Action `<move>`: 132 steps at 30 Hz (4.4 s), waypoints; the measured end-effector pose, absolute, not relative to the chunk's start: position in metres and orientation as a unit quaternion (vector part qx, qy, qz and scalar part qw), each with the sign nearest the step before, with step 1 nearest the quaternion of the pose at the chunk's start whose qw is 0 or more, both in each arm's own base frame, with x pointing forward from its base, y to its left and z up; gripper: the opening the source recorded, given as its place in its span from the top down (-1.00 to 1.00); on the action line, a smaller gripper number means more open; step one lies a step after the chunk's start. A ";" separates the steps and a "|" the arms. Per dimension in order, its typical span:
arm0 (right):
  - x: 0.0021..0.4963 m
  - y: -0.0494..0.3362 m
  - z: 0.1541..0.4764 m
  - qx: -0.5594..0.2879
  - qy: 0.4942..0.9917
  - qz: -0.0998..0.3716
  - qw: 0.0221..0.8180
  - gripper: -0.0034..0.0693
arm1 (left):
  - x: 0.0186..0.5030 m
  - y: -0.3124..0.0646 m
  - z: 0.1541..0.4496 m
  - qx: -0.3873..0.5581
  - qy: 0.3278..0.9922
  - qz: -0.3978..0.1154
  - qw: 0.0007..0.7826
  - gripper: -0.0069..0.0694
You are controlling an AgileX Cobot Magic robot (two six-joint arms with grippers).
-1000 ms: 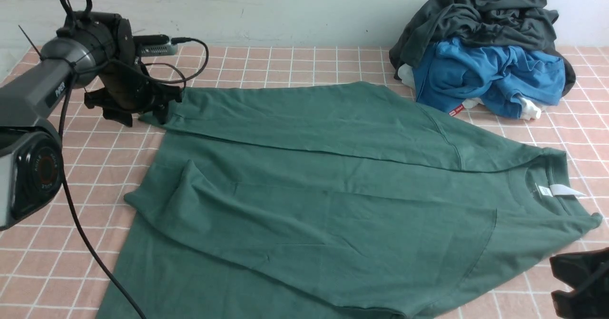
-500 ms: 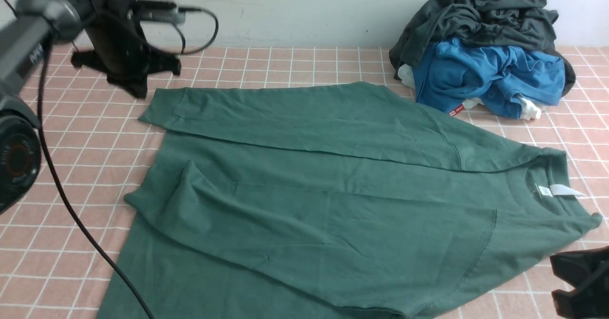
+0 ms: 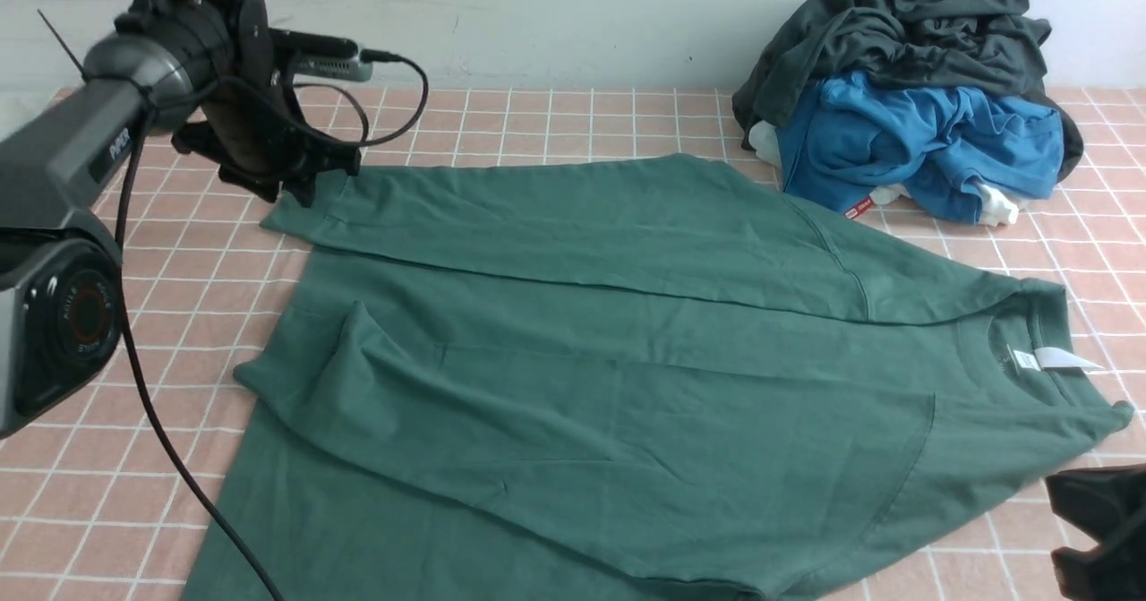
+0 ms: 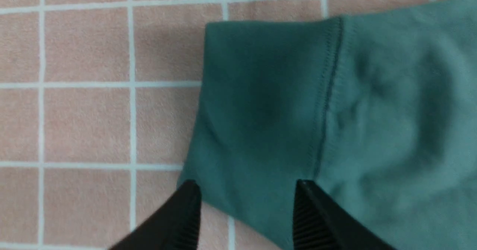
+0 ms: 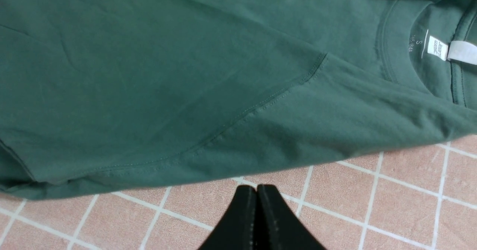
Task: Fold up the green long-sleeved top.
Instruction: Use the left arm to clamp the cuff farthest from it, then use the left arm to drag and drop the cuff onto the cuff closest to the left arm, then use both arms simultaneously to clamp the lower edge of the clothing fabric, then use both arms to drag the lower edge of the fabric forward and fold it over the upper edge
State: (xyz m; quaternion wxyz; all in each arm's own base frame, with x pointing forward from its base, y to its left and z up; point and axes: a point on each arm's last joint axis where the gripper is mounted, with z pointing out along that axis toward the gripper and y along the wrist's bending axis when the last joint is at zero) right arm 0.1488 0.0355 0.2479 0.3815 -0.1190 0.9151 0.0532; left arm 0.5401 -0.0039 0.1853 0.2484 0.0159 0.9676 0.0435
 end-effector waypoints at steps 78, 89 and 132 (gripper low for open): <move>0.121 0.033 0.261 -0.111 0.897 0.081 0.420 0.93 | 0.209 -0.061 0.151 0.602 0.796 0.051 0.018 0.65; 0.120 0.037 0.260 -0.179 0.889 0.075 0.415 0.93 | 0.203 -0.058 0.188 0.482 0.864 0.072 0.129 0.82; 0.246 0.054 0.207 -0.515 0.811 -0.113 0.253 0.91 | 0.207 -0.061 0.269 0.199 0.964 0.019 0.176 0.82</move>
